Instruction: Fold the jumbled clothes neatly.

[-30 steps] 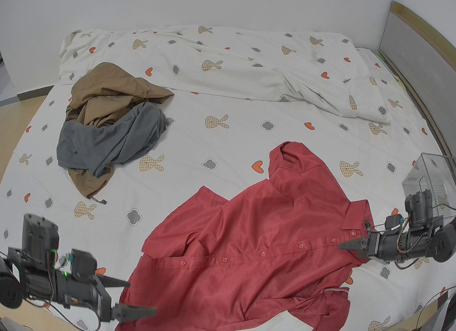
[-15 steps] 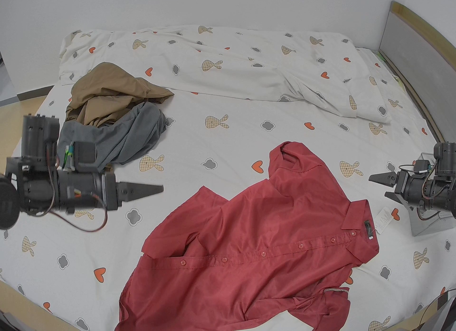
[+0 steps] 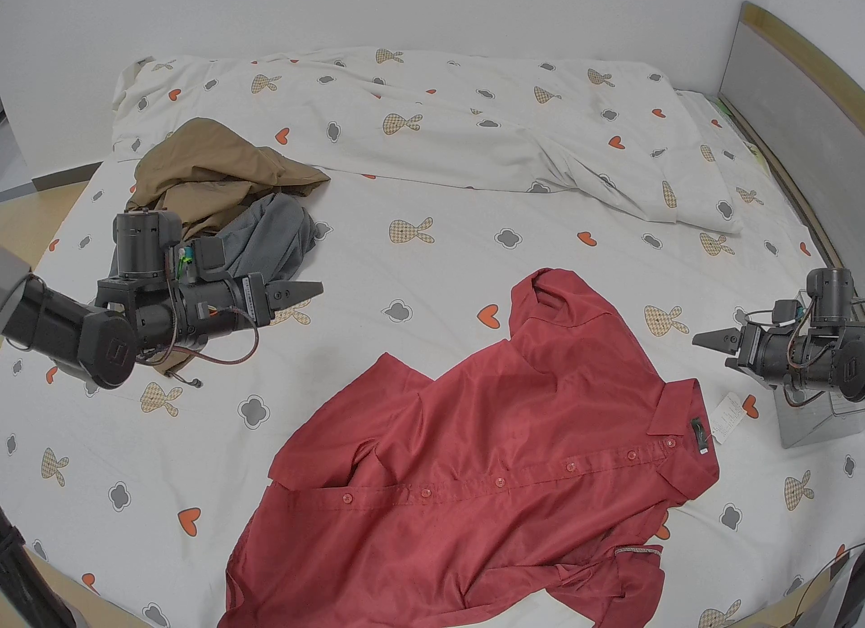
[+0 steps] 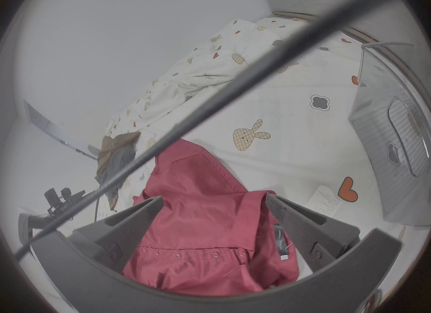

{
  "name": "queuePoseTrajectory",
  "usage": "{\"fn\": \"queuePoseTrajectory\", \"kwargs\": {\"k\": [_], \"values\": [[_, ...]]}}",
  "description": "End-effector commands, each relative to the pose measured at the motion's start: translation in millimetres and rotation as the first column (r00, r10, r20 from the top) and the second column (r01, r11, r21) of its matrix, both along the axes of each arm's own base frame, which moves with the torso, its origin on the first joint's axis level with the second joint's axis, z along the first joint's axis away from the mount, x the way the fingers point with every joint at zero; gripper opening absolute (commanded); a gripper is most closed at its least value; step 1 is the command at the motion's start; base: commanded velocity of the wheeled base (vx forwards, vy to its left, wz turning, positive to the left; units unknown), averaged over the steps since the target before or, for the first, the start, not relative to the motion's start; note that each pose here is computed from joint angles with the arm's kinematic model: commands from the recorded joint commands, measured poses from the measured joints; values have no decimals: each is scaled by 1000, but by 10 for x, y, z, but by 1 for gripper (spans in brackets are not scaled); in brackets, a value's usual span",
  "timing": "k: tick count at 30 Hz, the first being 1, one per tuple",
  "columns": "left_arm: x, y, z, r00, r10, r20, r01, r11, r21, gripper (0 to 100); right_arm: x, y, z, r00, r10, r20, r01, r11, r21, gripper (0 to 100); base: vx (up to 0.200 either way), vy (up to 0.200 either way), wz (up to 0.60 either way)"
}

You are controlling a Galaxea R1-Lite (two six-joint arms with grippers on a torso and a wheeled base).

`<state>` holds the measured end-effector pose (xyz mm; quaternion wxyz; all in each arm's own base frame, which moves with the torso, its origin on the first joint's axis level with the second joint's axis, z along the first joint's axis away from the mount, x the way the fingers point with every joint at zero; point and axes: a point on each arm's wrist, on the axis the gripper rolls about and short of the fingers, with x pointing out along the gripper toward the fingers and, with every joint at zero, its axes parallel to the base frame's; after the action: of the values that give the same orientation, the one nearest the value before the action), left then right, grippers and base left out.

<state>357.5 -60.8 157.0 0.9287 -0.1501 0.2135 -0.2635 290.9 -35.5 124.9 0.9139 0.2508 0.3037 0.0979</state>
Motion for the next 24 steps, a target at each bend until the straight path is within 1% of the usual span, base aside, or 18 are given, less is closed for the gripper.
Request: {"fn": "queuePoseTrajectory", "kwargs": {"k": [1, 2, 4, 5, 6, 8, 9, 11, 12, 13, 18, 20, 23, 24], "values": [[391, 179, -583, 949, -259, -178, 218, 950, -222, 100, 54, -38, -362, 993, 91, -69, -93, 996, -19, 100, 0, 0, 0], [391, 179, -583, 949, -259, -178, 218, 950, -222, 100, 54, -38, -362, 993, 91, -69, -93, 996, -19, 100, 0, 0, 0], [456, 191, -678, 934, -306, -186, 256, 933, -252, 100, 34, -37, -339, 993, 98, -62, -98, 995, -12, 100, 0, 0, 0], [456, 191, -678, 934, -306, -186, 256, 933, -252, 100, 34, -37, -339, 993, 98, -62, -98, 995, -12, 100, 0, 0, 0], [488, 187, -732, 927, -322, -192, 268, 928, -261, 100, 29, -41, -350, 993, 97, -66, -97, 995, -9, 100, 0, 0, 0], [531, 133, -822, 920, -337, -199, 283, 924, -256, 100, 22, -49, -368, 993, 94, -73, -95, 995, -8, 100, 0, 0, 0], [556, 112, -871, 918, -344, -197, 293, 924, -248, 100, 17, -48, -379, 992, 94, -78, -95, 995, -7, 100, 0, 0, 0], [556, 112, -871, 918, -344, -197, 293, 924, -248, 100, 17, -48, -379, 992, 94, -78, -95, 995, -7, 100, 0, 0, 0], [634, 100, -989, 916, -351, -192, 306, 924, -230, 100, -15, -42, -401, 992, 97, -85, -98, 995, -3, 100, 0, 0, 0], [670, 103, -1057, 915, -351, -200, 304, 924, -230, 100, -26, -35, -407, 991, 101, -88, -101, 995, -2, 100, 0, 0, 0], [694, 82, -1156, 910, -355, -215, 305, 923, -232, 100, -40, -36, -413, 991, 103, -90, -103, 995, 4, 100, 0, 0, 0], [703, 28, -1232, 902, -367, -228, 315, 920, -234, 100, -40, -36, -413, 991, 104, -90, -104, 995, 3, 100, 0, 0, 0], [732, 18, -1275, 902, -372, -221, 324, 919, -224, 100, -42, -31, -416, 990, 105, -92, -105, 994, 5, 100, 0, 0, 0], [744, -30, -1325, 896, -382, -224, 335, 916, -221, 100, -40, -27, -421, 990, 107, -93, -107, 994, 4, 100, 0, 0, 0]]}}
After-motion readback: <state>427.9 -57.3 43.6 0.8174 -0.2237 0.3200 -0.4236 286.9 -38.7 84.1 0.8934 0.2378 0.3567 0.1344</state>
